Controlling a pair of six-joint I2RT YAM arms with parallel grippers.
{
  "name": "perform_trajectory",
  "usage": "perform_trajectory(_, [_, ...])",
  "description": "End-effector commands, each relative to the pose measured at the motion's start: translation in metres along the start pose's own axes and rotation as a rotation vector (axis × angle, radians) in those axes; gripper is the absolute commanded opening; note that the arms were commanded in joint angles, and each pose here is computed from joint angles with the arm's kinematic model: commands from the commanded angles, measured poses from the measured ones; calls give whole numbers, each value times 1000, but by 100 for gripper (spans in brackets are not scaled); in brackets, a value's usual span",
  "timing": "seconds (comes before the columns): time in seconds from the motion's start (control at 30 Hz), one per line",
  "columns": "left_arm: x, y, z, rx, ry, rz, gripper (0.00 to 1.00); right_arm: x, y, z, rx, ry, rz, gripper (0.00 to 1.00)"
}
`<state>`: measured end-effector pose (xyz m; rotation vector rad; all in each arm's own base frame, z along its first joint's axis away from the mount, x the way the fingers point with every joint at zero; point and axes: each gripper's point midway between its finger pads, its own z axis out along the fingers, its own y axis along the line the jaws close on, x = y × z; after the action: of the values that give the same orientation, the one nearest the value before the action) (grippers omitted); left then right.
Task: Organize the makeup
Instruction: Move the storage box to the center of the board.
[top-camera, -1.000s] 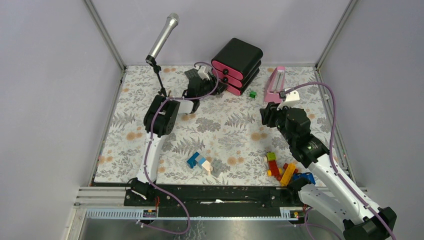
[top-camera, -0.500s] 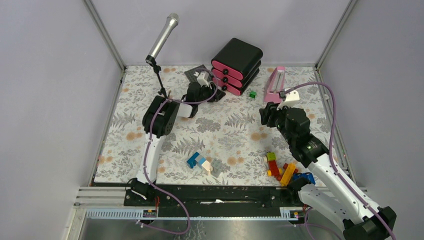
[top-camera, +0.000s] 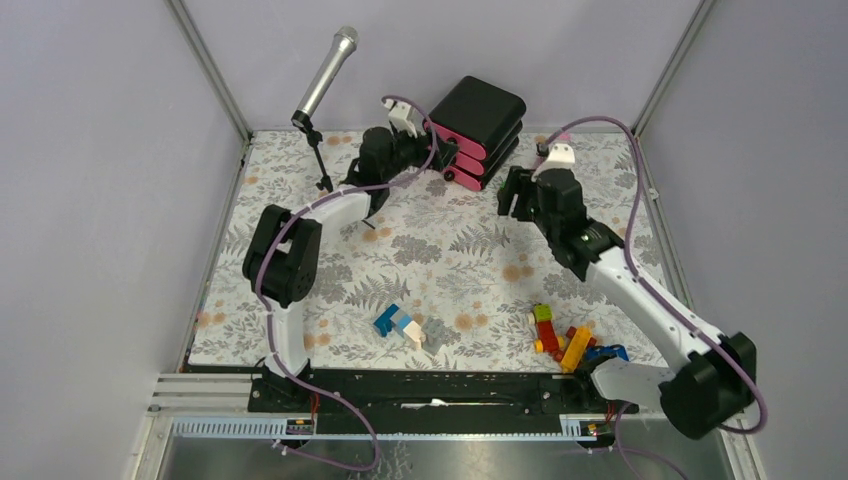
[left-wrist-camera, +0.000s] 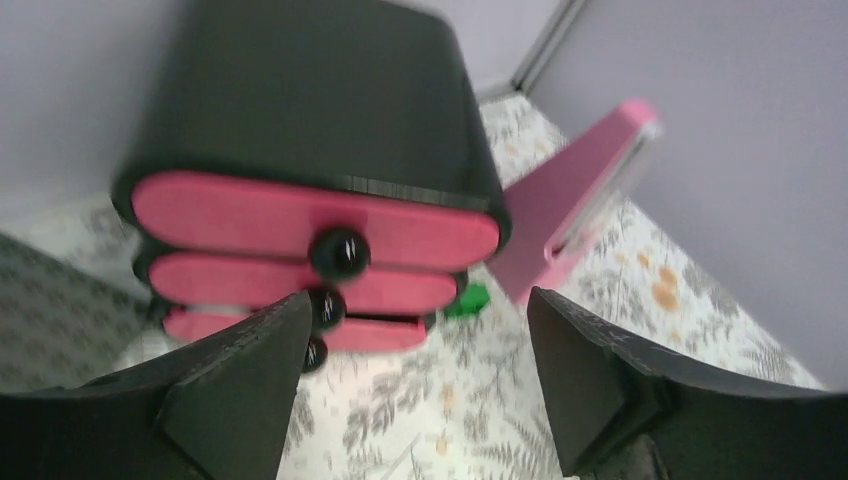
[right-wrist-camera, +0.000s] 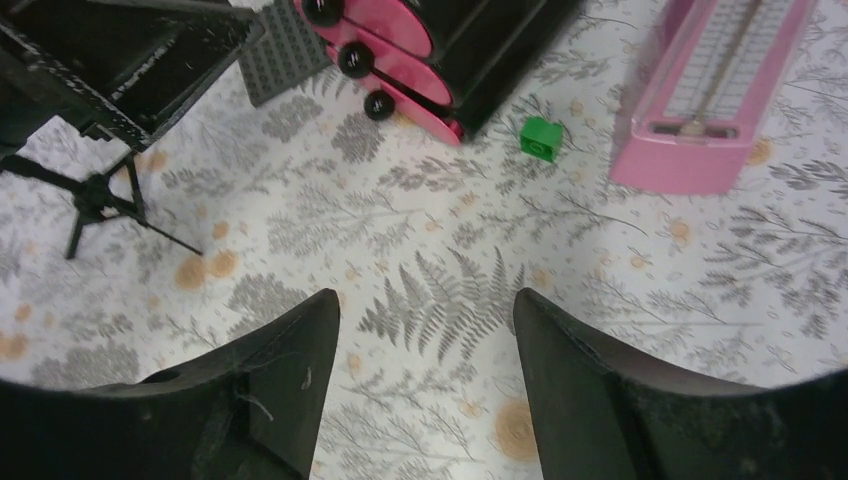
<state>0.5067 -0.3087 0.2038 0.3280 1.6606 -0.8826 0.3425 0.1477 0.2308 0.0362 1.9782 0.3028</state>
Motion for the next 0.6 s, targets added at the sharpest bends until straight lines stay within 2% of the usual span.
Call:
perform_trajectory(0.0, [-51, 6, 15, -93, -42, 35, 87, -45, 16, 30, -16, -75, 166, 74])
perform_trajectory(0.13, [-72, 19, 40, -154, -31, 28, 90, -57, 17, 72, -12, -48, 312, 78])
perform_trajectory(0.3, [-99, 44, 56, -217, -134, 46, 95, -77, 13, 122, -30, -75, 483, 82])
perform_trajectory(0.47, [-108, 74, 72, -229, -177, 26, 96, -79, 6, 163, -5, -61, 554, 83])
perform_trajectory(0.57, [-97, 92, 85, -217, -174, 7, 96, -75, 2, 182, 17, -54, 581, 84])
